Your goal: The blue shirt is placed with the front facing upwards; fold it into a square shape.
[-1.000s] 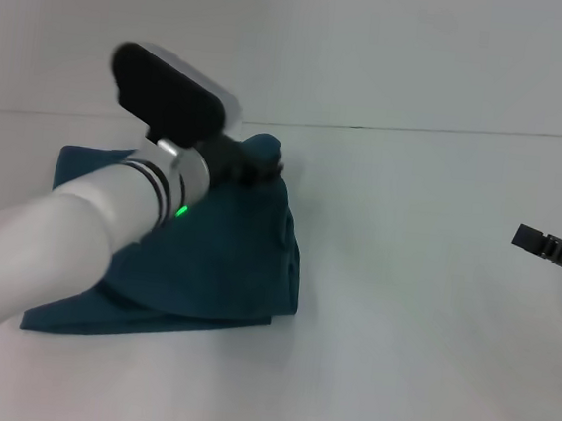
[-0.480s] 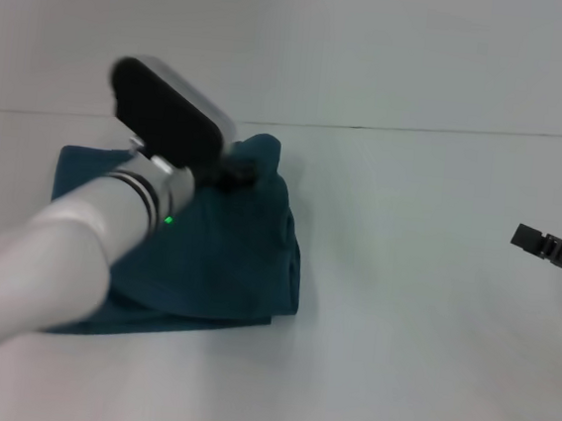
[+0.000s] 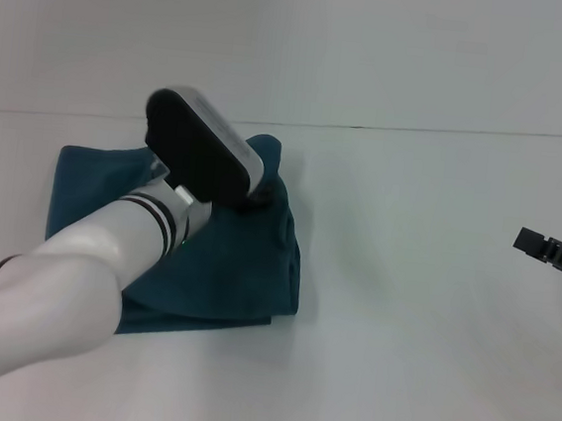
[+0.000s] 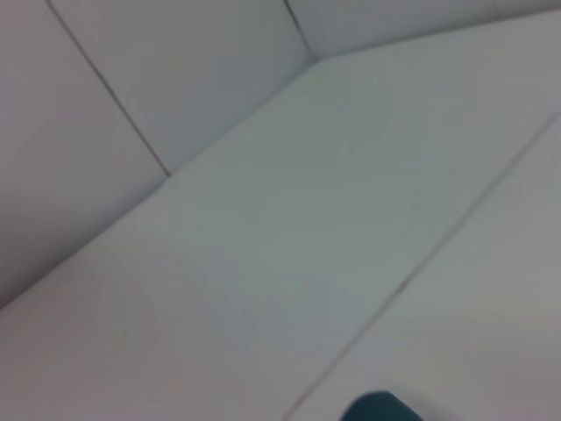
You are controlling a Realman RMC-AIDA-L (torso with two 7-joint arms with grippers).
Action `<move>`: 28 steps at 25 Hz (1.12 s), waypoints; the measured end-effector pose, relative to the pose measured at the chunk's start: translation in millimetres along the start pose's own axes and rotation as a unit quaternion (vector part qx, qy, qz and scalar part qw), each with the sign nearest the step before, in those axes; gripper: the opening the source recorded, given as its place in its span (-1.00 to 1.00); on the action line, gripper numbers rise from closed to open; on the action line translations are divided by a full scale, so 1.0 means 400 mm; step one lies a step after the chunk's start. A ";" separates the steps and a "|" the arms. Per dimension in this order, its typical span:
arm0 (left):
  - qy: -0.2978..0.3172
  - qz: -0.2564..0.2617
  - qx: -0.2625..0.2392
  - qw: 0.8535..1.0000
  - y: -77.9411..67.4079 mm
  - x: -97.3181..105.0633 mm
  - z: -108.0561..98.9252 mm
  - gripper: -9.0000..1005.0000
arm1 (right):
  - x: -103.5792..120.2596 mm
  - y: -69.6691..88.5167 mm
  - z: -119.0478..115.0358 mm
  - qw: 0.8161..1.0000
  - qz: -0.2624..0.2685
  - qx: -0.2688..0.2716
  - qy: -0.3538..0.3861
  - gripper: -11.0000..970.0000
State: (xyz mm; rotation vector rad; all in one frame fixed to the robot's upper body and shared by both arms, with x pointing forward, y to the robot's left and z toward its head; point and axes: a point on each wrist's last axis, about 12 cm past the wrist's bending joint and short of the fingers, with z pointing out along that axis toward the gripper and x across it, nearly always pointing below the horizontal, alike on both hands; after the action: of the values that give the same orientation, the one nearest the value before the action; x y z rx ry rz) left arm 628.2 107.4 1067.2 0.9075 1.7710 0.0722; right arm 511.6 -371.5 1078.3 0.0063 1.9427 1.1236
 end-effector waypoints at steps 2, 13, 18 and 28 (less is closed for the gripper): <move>-0.013 -0.033 -0.013 0.999 0.014 -0.012 -0.007 0.86 | -0.001 0.000 0.001 1.000 -0.001 -0.001 0.000 0.34; 0.067 -0.542 0.083 0.834 0.144 -0.024 -0.018 0.86 | 0.006 0.001 0.007 1.000 0.007 -0.001 0.008 0.34; 0.087 -0.679 0.122 0.719 0.161 0.018 -0.017 0.86 | 0.009 0.001 0.008 1.000 0.008 0.000 0.013 0.34; 0.037 -0.727 0.156 0.668 0.119 -0.001 -0.008 0.86 | 0.009 0.000 0.009 1.000 0.007 0.002 0.014 0.34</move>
State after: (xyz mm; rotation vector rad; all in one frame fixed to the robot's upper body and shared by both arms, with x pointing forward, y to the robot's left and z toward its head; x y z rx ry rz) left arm 651.1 142.0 1090.7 -0.5392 2.1296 -1.2686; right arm 511.8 -367.6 1075.2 0.0068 1.9718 1.1358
